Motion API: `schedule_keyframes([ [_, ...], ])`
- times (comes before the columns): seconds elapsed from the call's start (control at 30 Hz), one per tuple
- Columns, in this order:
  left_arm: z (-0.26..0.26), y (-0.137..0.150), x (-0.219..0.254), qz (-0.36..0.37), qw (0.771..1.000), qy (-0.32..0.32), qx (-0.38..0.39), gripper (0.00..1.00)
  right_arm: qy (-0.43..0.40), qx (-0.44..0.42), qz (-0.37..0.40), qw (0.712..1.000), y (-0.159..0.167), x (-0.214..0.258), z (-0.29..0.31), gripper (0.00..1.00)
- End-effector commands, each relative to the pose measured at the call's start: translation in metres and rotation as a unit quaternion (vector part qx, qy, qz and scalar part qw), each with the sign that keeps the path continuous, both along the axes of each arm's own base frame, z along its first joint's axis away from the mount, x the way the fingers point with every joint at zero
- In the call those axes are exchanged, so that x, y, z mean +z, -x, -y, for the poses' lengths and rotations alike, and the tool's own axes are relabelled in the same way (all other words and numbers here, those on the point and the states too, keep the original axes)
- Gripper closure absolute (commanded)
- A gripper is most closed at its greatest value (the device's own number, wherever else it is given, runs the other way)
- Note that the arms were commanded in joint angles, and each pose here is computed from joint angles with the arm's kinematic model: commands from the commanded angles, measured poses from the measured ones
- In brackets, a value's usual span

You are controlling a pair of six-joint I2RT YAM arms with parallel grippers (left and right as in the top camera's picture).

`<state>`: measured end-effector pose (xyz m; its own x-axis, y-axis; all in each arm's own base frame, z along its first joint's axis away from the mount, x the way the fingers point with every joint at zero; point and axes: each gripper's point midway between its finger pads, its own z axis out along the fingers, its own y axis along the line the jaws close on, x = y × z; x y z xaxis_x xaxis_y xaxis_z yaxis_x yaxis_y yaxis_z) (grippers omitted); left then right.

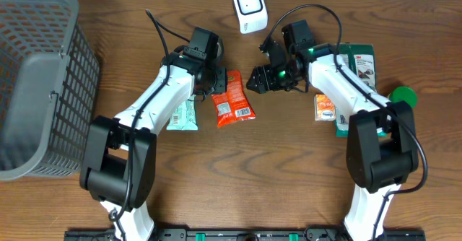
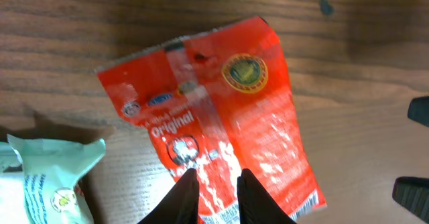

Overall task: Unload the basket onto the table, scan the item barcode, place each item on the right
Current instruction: 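Grasp the red snack bag with the right gripper and lift it, then hand the red snack bag from the right gripper to the left gripper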

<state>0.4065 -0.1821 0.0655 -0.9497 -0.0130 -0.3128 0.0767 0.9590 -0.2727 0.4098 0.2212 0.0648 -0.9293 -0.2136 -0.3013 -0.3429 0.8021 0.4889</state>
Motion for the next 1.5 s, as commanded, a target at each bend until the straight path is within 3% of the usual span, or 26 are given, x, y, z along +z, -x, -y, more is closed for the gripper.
schedule_keyframes([
  [0.0,-0.008,0.0,-0.023,-0.018,0.999,-0.021,0.02,0.78,0.004,0.009,-0.013,1.0,0.007,-0.013,-0.011,0.32],
  [0.67,-0.018,0.011,-0.057,-0.054,0.997,-0.055,0.024,0.78,-0.017,0.024,-0.016,0.999,0.01,-0.022,-0.034,0.26],
  [0.93,-0.008,0.013,-0.058,-0.048,0.997,-0.052,0.014,0.79,-0.082,-0.014,-0.066,0.994,0.004,-0.011,-0.004,0.27],
  [1.13,0.016,0.021,-0.057,-0.041,0.998,-0.047,-0.015,0.79,-0.071,-0.025,-0.089,0.993,0.008,-0.016,0.022,0.27],
  [1.47,0.029,0.009,0.004,0.019,0.999,-0.022,-0.024,0.74,-0.067,-0.025,-0.098,0.993,0.012,-0.018,0.031,0.26],
])
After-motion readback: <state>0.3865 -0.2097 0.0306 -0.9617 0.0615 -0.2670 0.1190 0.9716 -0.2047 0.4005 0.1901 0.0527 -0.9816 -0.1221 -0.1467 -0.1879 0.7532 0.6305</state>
